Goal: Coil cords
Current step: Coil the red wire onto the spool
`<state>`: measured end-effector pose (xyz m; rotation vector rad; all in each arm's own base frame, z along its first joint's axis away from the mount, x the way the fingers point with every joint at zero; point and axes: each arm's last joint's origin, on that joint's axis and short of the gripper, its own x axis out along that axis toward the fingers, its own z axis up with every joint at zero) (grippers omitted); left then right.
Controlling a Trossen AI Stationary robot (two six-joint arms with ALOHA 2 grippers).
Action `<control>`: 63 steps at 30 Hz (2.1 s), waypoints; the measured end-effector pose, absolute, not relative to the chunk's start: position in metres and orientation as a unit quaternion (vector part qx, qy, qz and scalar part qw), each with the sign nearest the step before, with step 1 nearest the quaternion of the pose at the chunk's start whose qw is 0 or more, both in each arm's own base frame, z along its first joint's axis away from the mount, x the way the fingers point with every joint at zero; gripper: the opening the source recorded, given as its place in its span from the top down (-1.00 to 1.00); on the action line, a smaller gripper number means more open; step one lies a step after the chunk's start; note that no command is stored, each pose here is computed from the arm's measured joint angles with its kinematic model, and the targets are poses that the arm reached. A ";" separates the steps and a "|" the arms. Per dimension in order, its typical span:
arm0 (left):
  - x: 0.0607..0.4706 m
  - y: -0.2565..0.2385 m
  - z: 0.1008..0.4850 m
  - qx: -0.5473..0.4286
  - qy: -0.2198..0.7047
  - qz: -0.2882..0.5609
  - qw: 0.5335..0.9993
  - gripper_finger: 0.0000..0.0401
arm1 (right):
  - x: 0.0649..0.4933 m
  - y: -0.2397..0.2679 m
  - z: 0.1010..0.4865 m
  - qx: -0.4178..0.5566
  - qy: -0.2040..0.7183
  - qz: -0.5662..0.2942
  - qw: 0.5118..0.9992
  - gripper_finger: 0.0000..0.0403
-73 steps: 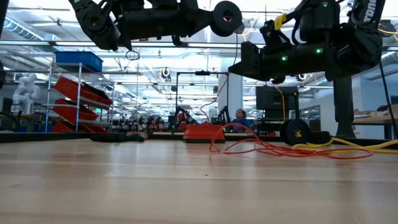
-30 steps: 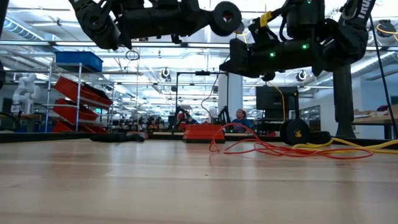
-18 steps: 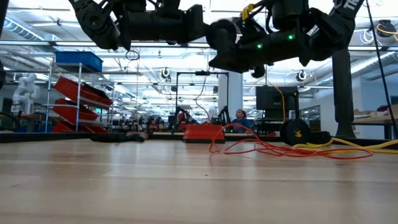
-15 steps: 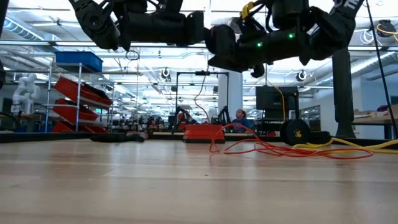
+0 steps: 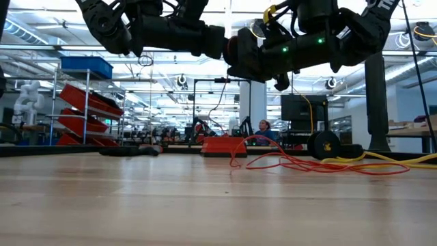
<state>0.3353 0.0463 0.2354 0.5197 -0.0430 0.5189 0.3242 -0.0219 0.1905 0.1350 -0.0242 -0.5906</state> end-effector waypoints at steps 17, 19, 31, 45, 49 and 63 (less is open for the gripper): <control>0.335 0.039 0.240 0.227 -0.053 0.252 0.939 1.00 | 0.322 -0.037 0.181 0.080 0.025 -0.319 0.944 1.00; 0.335 0.039 0.240 0.227 -0.053 0.252 0.939 1.00 | 0.322 -0.037 0.182 0.080 0.023 -0.319 0.944 1.00; 0.337 0.041 0.233 0.258 -0.025 0.276 0.926 1.00 | 0.323 -0.034 0.186 0.090 -0.003 -0.311 0.946 1.00; 0.337 0.046 0.230 0.261 -0.013 0.285 0.922 1.00 | 0.323 -0.029 0.188 0.079 -0.005 -0.303 0.950 1.00; 0.336 0.051 0.230 0.261 -0.010 0.291 0.920 1.00 | 0.324 -0.023 0.189 0.071 -0.008 -0.293 0.953 1.00; 0.338 0.051 0.222 0.274 0.016 0.278 0.921 1.00 | 0.324 -0.018 0.196 0.064 -0.040 -0.283 0.956 1.00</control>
